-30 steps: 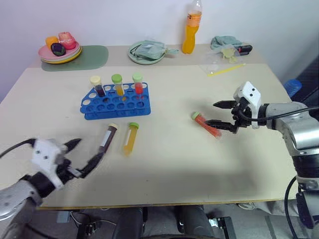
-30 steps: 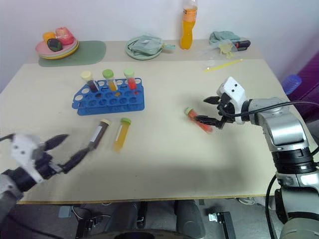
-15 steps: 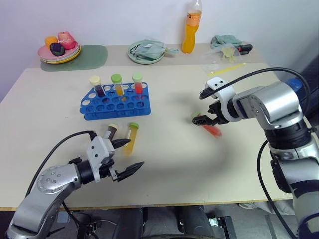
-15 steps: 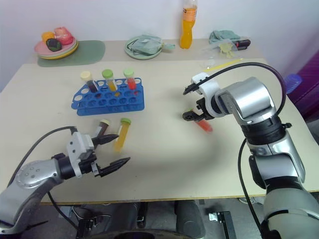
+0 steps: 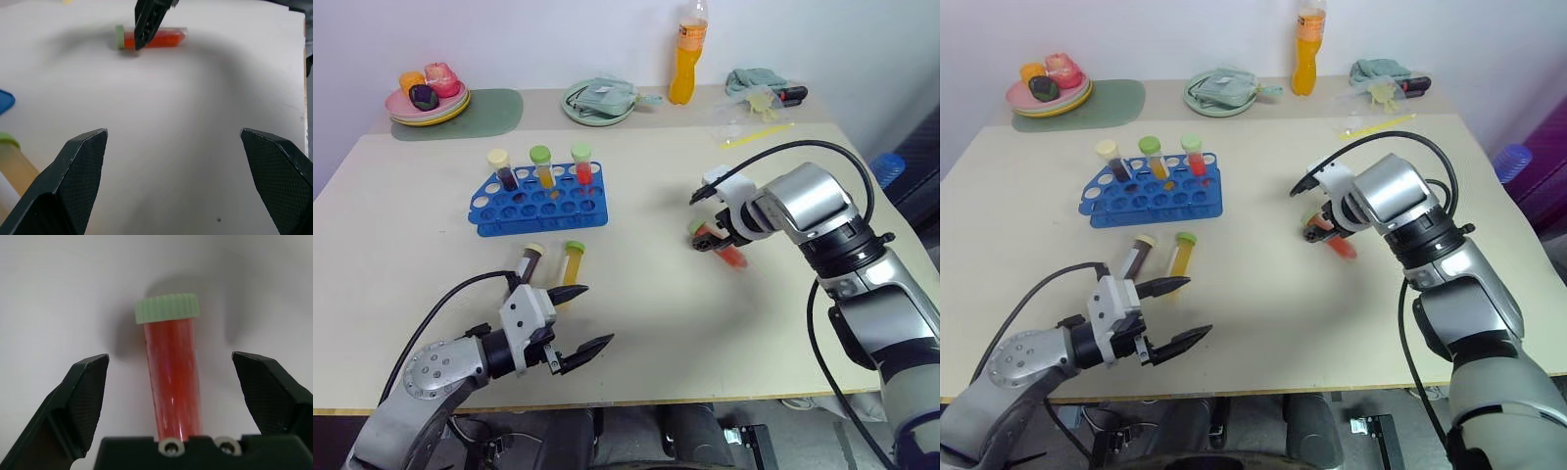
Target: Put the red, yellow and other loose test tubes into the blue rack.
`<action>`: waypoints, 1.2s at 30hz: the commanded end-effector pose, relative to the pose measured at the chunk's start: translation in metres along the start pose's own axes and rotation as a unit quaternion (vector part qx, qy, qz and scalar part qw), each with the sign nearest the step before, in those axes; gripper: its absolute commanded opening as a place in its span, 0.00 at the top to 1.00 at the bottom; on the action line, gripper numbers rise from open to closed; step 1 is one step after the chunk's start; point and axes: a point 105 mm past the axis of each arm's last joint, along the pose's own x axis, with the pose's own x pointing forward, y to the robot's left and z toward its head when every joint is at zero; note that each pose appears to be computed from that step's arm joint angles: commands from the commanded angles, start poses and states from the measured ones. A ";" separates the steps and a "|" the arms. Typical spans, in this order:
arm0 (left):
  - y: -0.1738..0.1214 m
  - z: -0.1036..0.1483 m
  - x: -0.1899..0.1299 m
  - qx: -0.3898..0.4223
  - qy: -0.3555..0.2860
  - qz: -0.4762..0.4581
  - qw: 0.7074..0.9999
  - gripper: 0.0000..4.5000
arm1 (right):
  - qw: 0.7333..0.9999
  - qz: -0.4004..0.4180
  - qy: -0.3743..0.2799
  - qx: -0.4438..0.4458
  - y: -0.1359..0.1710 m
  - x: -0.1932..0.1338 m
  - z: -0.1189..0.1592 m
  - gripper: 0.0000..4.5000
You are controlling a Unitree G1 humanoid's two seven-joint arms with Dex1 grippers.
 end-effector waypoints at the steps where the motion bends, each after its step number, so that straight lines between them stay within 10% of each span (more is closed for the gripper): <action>1: -0.006 0.009 0.002 0.008 -0.012 -0.007 1.000 0.00 | 1.000 -0.010 -0.014 -0.012 -0.006 -0.007 0.010 0.28; 6: -0.006 0.009 0.001 0.006 -0.010 -0.007 1.000 0.00 | 1.000 -0.007 -0.014 -0.015 -0.008 -0.007 0.010 0.83; 12: -0.002 0.008 0.000 0.005 -0.009 0.000 1.000 0.00 | 0.994 0.000 -0.092 -0.060 -0.005 -0.021 0.030 0.84; 16: 0.020 0.004 -0.014 -0.024 -0.030 0.083 0.996 0.00 | 0.876 0.162 -0.436 -0.126 0.065 -0.092 0.090 0.84; 21: 0.060 -0.009 -0.036 -0.036 -0.051 0.232 0.971 0.00 | 0.783 0.207 -0.585 -0.029 0.104 -0.099 0.117 0.84; 25: 0.084 -0.008 -0.052 -0.005 -0.071 0.322 0.944 0.00 | 0.750 0.189 -0.633 0.018 0.130 -0.074 0.142 0.84; 36: 0.095 0.011 -0.065 0.016 -0.092 0.385 0.918 0.00 | 0.765 0.144 -0.627 0.041 0.150 -0.013 0.164 0.84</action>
